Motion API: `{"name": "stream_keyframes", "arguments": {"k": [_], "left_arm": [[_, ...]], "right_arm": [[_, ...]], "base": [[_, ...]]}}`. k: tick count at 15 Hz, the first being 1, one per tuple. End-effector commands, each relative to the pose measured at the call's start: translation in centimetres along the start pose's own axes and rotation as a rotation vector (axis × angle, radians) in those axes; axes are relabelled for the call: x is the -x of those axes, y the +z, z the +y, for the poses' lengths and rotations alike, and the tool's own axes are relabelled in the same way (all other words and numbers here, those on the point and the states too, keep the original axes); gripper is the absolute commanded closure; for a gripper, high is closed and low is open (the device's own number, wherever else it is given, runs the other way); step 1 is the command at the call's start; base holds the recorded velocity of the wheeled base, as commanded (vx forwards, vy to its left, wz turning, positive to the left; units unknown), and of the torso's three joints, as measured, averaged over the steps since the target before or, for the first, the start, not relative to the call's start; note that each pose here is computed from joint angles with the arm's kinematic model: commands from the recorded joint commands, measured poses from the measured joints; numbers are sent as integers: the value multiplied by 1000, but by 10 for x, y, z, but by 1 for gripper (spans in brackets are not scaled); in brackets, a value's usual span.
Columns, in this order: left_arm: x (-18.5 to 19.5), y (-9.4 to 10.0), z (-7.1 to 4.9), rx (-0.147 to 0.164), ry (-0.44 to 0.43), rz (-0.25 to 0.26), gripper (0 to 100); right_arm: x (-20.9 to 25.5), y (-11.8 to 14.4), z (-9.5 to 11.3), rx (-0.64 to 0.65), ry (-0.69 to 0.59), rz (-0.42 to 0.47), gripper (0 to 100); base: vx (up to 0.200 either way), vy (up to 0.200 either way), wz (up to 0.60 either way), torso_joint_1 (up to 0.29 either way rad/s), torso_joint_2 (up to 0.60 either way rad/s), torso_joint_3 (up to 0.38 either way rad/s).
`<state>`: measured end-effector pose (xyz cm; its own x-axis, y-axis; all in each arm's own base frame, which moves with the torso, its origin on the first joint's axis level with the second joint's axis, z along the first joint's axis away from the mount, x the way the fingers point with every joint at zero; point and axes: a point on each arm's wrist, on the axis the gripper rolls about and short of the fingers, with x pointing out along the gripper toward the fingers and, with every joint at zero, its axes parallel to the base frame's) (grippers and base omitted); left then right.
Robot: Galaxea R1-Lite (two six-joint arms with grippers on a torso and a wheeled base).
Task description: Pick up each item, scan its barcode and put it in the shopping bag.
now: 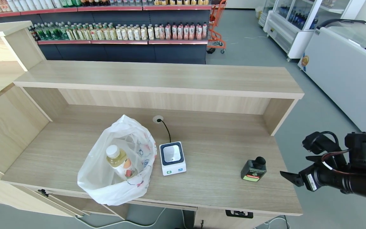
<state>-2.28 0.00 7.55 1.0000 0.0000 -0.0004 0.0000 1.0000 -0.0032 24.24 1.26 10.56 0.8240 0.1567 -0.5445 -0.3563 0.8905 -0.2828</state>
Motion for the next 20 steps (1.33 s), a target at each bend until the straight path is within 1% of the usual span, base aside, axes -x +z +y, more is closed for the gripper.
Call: {"name": "stream_keyframes", "arguments": {"k": [1,4,6,8,10,12,15,18,20], "left_arm": [[0,0,0,1,0,0,0],[0,0,0,0,0,0,0],[0,0,0,0,0,0,0],[0,0,0,0,0,0,0],[0,0,0,0,0,0,0],[0,0,0,0,0,-2,0],[0,0,0,0,0,0,0],[0,0,0,0,0,0,0],[0,0,0,0,0,0,0]], "right_arm": [[-2,2,6,25,31,20,0],[-8,-3,13,69,70,70,0],[-20,-5,11,155,76,86,0],[-26,-7,12,167,80,107,0],[-38,-15,14,207,94,144,0],[-49,-18,16,246,102,134,0],[-70,-18,26,271,114,92,0],[-88,-16,39,297,155,63,0],[-100,-15,43,306,161,39,0]], "base": [[0,0,0,0,0,0],[0,0,0,0,0,0],[0,0,0,0,0,0],[0,0,0,0,0,0],[0,0,0,0,0,0],[0,0,0,0,0,0],[0,0,0,0,0,0],[0,0,0,0,0,0],[0,0,0,0,0,0]]}}
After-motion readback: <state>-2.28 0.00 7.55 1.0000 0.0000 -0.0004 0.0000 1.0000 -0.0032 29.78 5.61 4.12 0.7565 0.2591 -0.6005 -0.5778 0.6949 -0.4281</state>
